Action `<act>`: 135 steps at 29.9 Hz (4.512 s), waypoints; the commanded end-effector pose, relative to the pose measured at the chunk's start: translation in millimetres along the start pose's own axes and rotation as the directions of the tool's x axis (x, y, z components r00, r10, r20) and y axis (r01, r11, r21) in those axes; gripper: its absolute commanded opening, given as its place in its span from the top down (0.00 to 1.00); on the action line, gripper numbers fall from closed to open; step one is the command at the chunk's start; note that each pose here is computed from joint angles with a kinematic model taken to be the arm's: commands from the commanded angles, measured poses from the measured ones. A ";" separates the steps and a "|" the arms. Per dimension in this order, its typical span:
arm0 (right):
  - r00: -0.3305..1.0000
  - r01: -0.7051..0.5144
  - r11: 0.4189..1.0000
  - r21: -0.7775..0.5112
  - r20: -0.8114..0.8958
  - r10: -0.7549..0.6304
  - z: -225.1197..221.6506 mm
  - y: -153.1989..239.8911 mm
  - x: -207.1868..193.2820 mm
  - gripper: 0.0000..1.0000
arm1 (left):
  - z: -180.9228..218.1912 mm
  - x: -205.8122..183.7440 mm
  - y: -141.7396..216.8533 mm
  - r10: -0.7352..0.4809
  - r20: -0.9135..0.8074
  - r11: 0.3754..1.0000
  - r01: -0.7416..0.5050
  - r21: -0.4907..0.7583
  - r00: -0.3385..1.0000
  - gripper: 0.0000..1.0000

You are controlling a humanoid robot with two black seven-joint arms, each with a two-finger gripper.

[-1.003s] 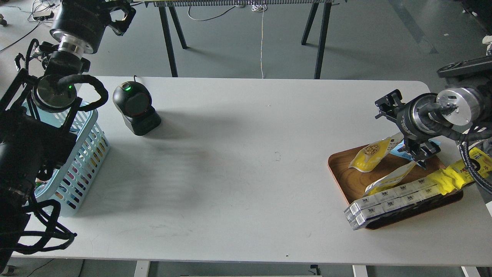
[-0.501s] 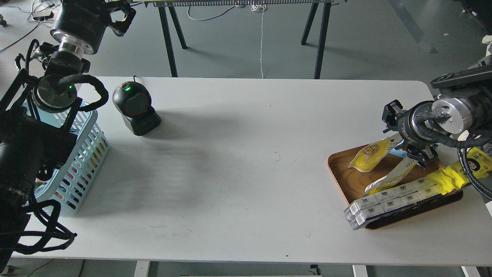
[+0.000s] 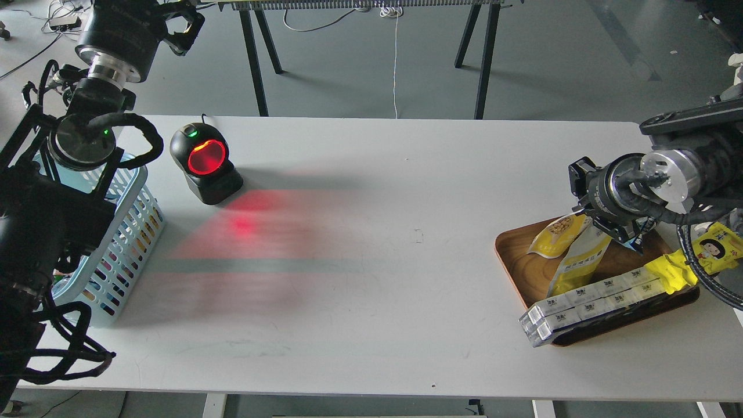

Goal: Scan snack and place in basket
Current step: 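Lift the yellow pouch with the right gripper toward the scanner, then lower the pouch onto the table near the scanner and open right gripper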

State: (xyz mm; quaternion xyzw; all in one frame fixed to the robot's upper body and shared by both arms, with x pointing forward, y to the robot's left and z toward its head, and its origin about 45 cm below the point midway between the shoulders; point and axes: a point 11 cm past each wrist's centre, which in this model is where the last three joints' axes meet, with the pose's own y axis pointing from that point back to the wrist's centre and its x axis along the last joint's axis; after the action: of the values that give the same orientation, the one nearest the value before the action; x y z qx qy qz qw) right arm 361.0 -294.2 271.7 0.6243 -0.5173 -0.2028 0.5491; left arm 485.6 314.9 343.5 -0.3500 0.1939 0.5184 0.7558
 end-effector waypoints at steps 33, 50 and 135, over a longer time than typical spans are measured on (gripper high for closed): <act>0.999 -0.003 0.945 0.327 -0.034 0.015 -122.6 133.0 -46.5 1.00 | 3.6 0.8 0.1 0.002 0.007 1.000 -0.002 -0.003 1.000 0.00; 0.990 0.054 0.921 0.387 -0.140 0.000 -177.9 145.5 -171.1 1.00 | 7.4 2.3 0.8 0.005 0.016 1.000 -0.005 -0.006 1.000 0.00; 0.957 0.285 0.883 0.372 -0.051 -0.287 -140.3 10.0 -227.3 0.08 | 9.2 5.1 3.2 0.009 0.018 1.000 -0.009 -0.008 1.000 0.00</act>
State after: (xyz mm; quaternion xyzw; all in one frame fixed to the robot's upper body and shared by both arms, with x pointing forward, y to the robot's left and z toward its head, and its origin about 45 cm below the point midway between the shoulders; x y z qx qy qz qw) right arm 380.2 -30.9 247.9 0.7841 -0.4444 -0.1807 0.3936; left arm 484.5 324.7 347.0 -0.3489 0.1858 0.5242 0.7543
